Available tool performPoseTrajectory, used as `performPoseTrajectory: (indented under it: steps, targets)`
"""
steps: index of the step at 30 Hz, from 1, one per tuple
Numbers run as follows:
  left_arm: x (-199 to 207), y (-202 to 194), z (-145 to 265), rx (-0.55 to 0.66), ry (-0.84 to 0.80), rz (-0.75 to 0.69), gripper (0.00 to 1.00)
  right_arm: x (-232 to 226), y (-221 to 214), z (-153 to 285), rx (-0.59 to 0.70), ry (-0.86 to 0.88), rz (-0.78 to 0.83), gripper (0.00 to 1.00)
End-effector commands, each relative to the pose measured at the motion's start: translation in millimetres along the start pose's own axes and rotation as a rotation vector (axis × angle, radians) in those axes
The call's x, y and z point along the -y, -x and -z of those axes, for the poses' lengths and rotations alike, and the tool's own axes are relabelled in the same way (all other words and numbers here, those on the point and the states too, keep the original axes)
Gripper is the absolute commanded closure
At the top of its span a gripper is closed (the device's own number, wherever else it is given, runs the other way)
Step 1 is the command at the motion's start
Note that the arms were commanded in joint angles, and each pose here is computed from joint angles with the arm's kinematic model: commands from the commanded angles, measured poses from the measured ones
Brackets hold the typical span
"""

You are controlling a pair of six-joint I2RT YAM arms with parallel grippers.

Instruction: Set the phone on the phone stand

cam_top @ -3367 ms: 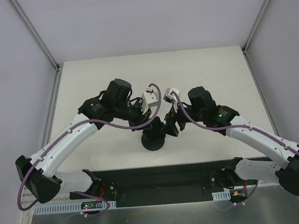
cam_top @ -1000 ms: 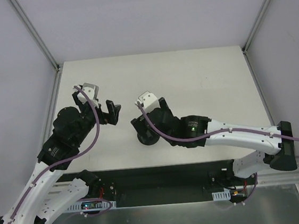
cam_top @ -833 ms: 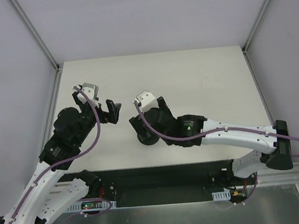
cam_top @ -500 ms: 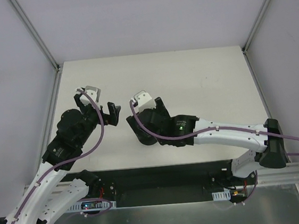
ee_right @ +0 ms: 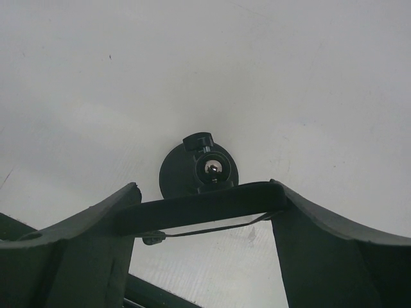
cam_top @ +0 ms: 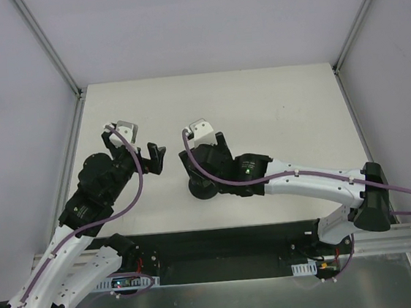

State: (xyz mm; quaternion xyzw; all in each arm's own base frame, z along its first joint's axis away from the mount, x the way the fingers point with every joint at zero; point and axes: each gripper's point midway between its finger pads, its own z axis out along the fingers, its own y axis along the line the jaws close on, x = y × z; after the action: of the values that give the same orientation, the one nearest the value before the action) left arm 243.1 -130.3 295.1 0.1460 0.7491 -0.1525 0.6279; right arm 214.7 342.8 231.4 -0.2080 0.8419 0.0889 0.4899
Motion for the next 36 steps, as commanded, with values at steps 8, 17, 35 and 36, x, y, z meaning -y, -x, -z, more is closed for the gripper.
performPoseTrajectory:
  steps: [8,17,35,36]
  targets:
    - [6,7,-1,0.041,-0.035,0.018,0.01,8,5,5,0.023,0.042,-0.193,0.99]
    - [8,8,2,0.051,-0.042,0.020,0.01,58,40,26,0.127,-0.109,-0.148,0.99]
    - [15,-4,-8,0.000,-0.067,-0.020,0.01,396,124,25,0.220,-0.698,-0.239,0.99]
    - [16,-6,-10,-0.007,-0.068,-0.022,0.01,407,121,10,0.193,-0.704,-0.244,0.99]
